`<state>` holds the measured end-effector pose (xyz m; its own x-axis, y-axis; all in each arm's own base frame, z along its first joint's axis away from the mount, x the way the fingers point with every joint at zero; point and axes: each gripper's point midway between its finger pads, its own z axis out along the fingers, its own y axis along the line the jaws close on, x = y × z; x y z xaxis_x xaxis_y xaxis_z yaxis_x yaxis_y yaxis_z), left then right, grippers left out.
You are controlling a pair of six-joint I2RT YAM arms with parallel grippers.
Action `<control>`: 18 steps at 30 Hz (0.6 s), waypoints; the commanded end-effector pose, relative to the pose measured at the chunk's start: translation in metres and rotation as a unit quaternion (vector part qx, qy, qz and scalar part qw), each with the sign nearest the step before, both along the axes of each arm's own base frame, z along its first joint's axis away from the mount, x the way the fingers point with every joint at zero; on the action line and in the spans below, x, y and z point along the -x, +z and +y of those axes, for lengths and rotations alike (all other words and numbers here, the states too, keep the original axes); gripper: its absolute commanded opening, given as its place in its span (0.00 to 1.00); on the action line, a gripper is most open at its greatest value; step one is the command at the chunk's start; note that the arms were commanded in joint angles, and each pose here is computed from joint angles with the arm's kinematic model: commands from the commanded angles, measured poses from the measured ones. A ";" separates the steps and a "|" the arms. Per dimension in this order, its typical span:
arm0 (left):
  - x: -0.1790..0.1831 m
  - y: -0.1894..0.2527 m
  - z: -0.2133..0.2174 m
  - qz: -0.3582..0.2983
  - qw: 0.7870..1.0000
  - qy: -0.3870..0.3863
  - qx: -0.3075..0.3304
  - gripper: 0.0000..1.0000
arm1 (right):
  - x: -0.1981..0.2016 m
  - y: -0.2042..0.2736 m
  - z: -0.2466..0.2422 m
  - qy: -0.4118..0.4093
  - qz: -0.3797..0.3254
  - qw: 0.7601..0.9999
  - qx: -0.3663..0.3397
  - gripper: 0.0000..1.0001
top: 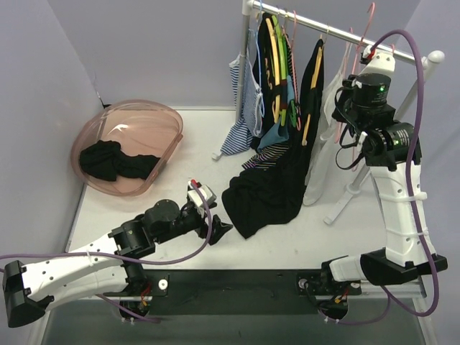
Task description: Place the tank top on the hanger
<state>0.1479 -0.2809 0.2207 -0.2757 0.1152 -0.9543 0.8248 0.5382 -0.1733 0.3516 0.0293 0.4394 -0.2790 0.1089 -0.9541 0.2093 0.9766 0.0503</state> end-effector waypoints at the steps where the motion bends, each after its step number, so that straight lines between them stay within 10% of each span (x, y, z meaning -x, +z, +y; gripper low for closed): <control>1: -0.001 -0.007 0.015 0.022 0.999 0.034 0.008 0.97 | -0.015 0.014 0.002 0.014 -0.031 0.999 -0.017 0.00; 18: 0.006 -0.019 0.038 0.048 0.997 0.060 0.014 0.97 | -0.036 -0.052 0.030 0.070 0.053 0.996 -0.035 0.00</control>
<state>0.1382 -0.2474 0.1959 -0.3714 0.0847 -0.9246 0.7563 0.6052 -0.2483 0.3818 0.0513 0.3866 -0.4102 0.1009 -0.9064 0.1114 0.9920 0.0600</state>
